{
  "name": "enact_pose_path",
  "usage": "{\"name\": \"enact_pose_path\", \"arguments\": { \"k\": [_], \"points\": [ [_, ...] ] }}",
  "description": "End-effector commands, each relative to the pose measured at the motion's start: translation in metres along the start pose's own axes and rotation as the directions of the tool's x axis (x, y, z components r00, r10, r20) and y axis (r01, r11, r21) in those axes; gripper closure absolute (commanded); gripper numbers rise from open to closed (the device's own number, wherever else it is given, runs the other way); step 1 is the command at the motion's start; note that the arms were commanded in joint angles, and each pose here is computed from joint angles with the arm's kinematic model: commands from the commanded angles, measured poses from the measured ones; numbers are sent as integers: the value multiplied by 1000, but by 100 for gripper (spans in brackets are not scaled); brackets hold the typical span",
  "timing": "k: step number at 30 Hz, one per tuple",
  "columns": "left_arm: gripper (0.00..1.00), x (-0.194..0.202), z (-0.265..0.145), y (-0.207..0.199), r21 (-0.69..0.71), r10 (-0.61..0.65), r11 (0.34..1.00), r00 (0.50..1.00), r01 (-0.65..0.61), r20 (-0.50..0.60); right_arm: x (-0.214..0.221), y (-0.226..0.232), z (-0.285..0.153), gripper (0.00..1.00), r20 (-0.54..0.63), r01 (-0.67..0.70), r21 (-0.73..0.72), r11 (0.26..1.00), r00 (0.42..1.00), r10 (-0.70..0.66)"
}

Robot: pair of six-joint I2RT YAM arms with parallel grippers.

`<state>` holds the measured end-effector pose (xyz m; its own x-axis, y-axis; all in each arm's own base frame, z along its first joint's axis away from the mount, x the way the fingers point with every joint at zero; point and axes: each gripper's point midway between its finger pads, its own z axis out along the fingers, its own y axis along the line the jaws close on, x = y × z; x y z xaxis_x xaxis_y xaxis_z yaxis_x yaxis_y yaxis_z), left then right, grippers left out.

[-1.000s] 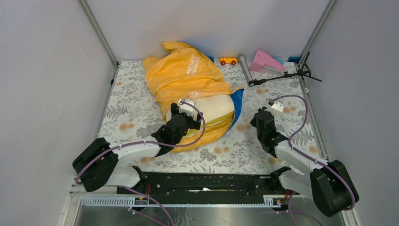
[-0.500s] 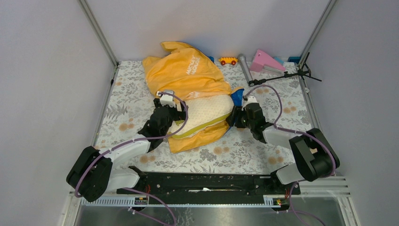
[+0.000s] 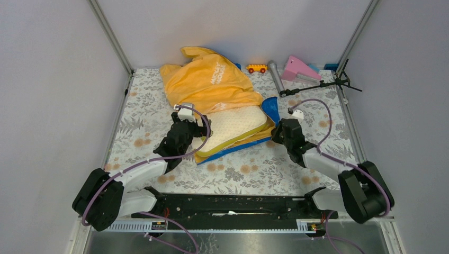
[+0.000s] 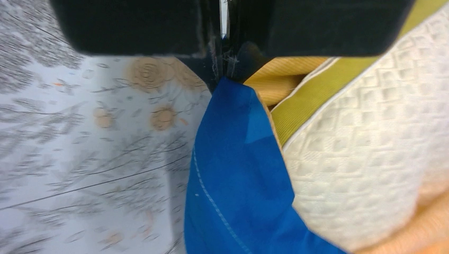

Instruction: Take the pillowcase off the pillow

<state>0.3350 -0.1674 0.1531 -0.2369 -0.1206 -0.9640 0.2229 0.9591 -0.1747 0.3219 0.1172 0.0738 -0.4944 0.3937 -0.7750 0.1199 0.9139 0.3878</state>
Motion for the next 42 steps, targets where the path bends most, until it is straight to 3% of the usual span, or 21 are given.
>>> {"name": "enact_pose_path", "arguments": {
  "k": [1,7,16,20,25,28,30,34,36,39,42],
  "points": [
    [5,-17,0,-4,18,-22,1000,998,21,57,-29,-33,-7,100,171,-92,154,984,983,65],
    [3,-13,5,-9,36,5,999,1000,-6,30,-26,-32,-3,100,149,-84,161,983,987,60],
    [7,10,25,-40,181,65,982,994,-48,-89,-25,-28,-4,100,151,-86,129,988,986,66],
    [10,13,35,-21,79,46,996,994,-38,-100,-23,-27,-3,100,142,-83,122,989,988,66],
    [13,19,48,17,-69,-76,995,989,68,-130,-24,-25,-3,100,140,-77,111,991,988,61],
    [13,19,55,24,-69,-103,993,986,95,-129,-23,-25,-3,100,140,-74,109,991,989,58],
    [17,22,59,24,-72,-99,993,984,89,-146,-23,-25,-3,100,138,-70,109,992,989,55],
    [39,27,63,29,-68,-149,988,974,139,-171,-21,-25,-3,100,133,-67,109,992,990,53],
    [42,22,61,31,-70,-143,989,977,133,-159,-21,-24,-2,100,130,-67,107,992,990,53],
    [41,12,54,34,-80,-139,988,984,130,-116,-20,-22,-1,100,122,-63,100,993,991,51],
    [27,5,49,39,-105,-149,985,986,140,-81,-18,-18,0,100,111,-52,77,996,993,44]
  ]
}}
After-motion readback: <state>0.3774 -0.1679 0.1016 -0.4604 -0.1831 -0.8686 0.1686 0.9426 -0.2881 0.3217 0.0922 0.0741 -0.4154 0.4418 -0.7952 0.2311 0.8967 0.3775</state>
